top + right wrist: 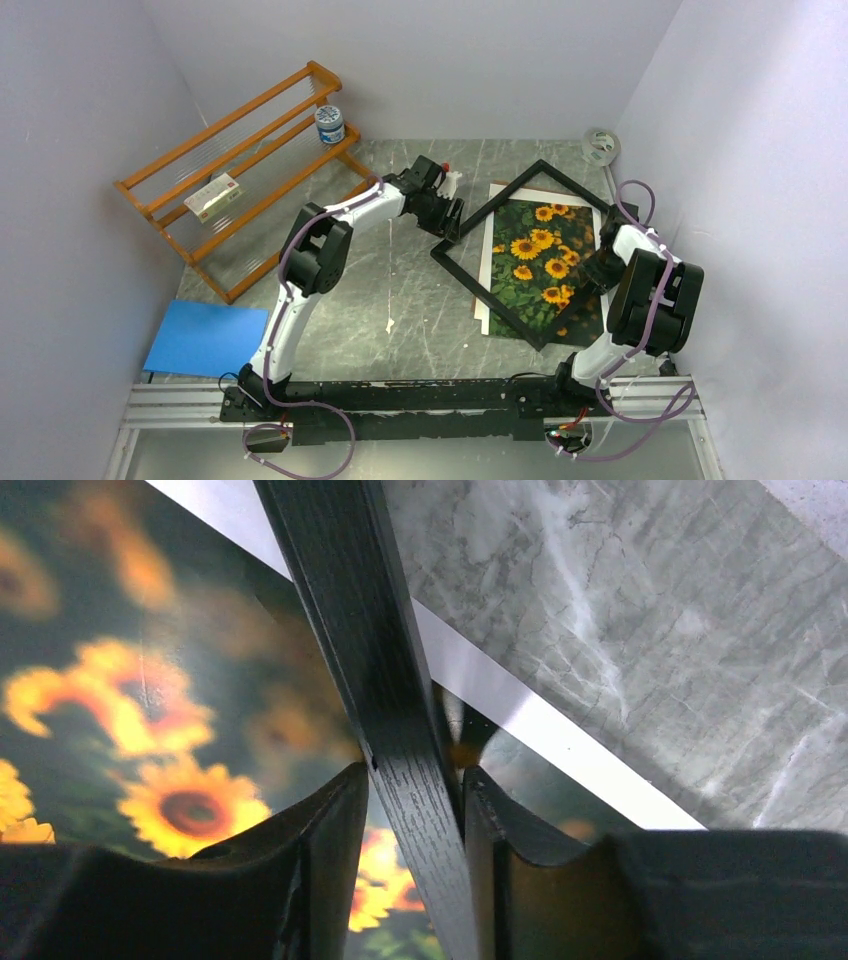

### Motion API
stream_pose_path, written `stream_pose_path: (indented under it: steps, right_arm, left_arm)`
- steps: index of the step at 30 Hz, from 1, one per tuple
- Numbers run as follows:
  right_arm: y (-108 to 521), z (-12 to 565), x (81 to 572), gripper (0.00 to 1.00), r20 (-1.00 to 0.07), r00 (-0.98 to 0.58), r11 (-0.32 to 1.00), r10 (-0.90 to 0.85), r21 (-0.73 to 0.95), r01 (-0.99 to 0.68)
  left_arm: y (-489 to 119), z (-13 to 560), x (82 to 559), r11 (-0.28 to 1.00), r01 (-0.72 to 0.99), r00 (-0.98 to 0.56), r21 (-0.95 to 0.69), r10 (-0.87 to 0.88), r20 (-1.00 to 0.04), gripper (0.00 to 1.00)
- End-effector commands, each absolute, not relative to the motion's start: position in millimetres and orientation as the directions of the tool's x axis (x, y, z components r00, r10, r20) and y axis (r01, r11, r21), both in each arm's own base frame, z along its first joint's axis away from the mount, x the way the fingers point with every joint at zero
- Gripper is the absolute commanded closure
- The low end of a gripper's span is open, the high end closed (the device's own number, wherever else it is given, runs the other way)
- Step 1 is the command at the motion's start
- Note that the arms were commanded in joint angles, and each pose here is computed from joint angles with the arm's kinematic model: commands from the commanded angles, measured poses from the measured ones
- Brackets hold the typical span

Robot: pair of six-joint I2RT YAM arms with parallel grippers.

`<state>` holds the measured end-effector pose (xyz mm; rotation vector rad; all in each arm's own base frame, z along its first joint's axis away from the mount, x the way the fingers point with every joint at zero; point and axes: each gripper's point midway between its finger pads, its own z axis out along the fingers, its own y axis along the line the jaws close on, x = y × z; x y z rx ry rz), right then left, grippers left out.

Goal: Put the photo into the frame
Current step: Move the photo frame to the center of the board.

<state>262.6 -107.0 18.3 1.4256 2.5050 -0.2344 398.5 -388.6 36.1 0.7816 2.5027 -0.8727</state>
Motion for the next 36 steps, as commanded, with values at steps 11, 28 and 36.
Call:
stream_pose_path:
  steps: [11, 28, 36]
  right_arm:
    - [-105, 60, 275, 0.85, -0.394, -0.45, 0.525, 0.802, 0.106, 0.844]
    - [20, 74, 331, 0.84, -0.392, -0.668, 0.774, 0.633, 0.298, 0.559]
    - [103, 57, 340, 0.84, -0.31, -0.758, 0.808, 0.573, 0.368, 0.46]
  left_arm:
    - [-361, 23, 395, 0.774, 0.603, -0.748, -0.194, 0.463, -0.475, 0.97]
    - [-244, 50, 341, 0.913, 0.395, -0.838, -0.098, 0.315, -0.445, 0.98]
    - [-152, 27, 314, 0.971, 0.235, -0.907, 0.044, 0.236, -0.35, 0.97]
